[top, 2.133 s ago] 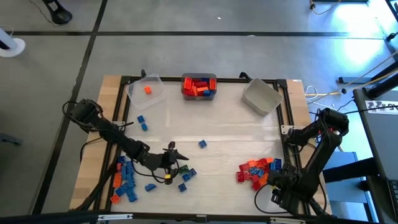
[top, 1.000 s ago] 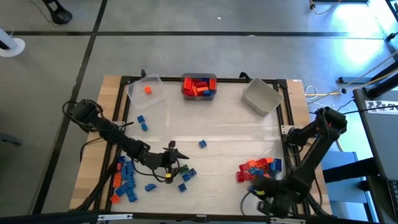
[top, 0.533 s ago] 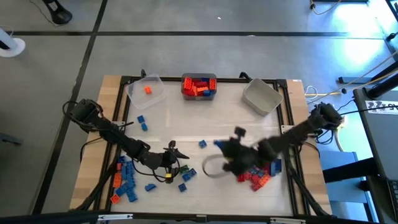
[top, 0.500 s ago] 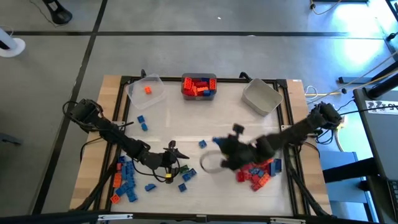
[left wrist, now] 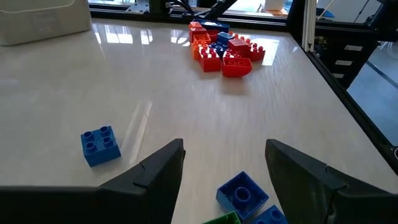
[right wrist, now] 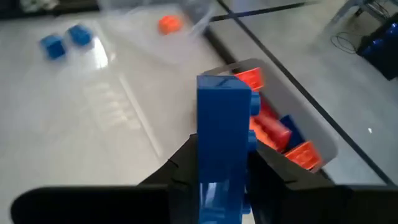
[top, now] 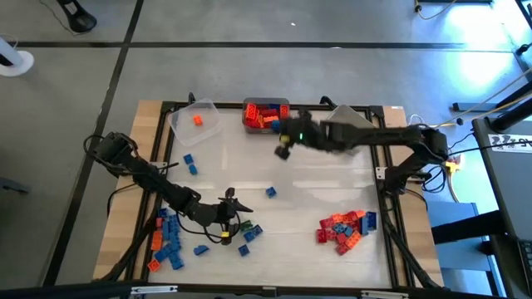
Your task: Sort blocks by size
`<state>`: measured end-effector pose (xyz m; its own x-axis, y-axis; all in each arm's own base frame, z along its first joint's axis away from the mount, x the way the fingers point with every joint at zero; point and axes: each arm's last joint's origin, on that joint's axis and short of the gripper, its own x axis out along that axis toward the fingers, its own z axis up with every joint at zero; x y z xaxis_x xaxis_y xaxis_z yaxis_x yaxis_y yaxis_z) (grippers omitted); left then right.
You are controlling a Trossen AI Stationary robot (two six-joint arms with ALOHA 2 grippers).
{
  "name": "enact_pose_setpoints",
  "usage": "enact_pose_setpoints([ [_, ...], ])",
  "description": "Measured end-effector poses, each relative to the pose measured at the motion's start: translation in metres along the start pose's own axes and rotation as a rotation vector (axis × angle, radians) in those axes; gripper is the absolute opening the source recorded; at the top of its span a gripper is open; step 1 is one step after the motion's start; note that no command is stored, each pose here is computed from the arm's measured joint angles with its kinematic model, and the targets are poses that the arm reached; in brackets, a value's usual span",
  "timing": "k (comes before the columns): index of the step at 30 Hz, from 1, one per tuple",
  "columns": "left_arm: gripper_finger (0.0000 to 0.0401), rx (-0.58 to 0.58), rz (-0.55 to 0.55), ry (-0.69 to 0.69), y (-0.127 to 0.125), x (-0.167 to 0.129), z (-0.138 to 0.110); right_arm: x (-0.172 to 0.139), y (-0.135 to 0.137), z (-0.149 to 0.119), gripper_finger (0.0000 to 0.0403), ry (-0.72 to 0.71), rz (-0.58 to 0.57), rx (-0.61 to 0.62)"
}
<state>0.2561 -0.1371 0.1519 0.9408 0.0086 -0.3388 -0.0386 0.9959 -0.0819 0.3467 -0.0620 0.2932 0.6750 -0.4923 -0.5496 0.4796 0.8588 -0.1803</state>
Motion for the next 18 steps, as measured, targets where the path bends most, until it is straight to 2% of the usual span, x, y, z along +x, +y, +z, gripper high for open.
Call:
enact_pose_setpoints([
  [3,0.0214,-0.008,0.000,0.000,0.000,0.000,0.000,0.015,-0.028,0.005,0.0090,-0.033,-0.018,0.053],
  [9,0.0214,-0.003,0.002,0.000,0.000,0.000,0.000,0.055,-0.073,-0.004,0.0090,-0.027,-0.022,0.144],
  [15,0.0214,0.005,0.007,0.000,0.000,0.000,0.000,0.098,-0.108,-0.028,0.0090,0.039,-0.047,0.383],
  [18,0.0214,0.012,0.009,-0.001,0.001,0.000,0.000,0.113,-0.119,-0.041,0.0090,0.085,-0.040,0.456],
])
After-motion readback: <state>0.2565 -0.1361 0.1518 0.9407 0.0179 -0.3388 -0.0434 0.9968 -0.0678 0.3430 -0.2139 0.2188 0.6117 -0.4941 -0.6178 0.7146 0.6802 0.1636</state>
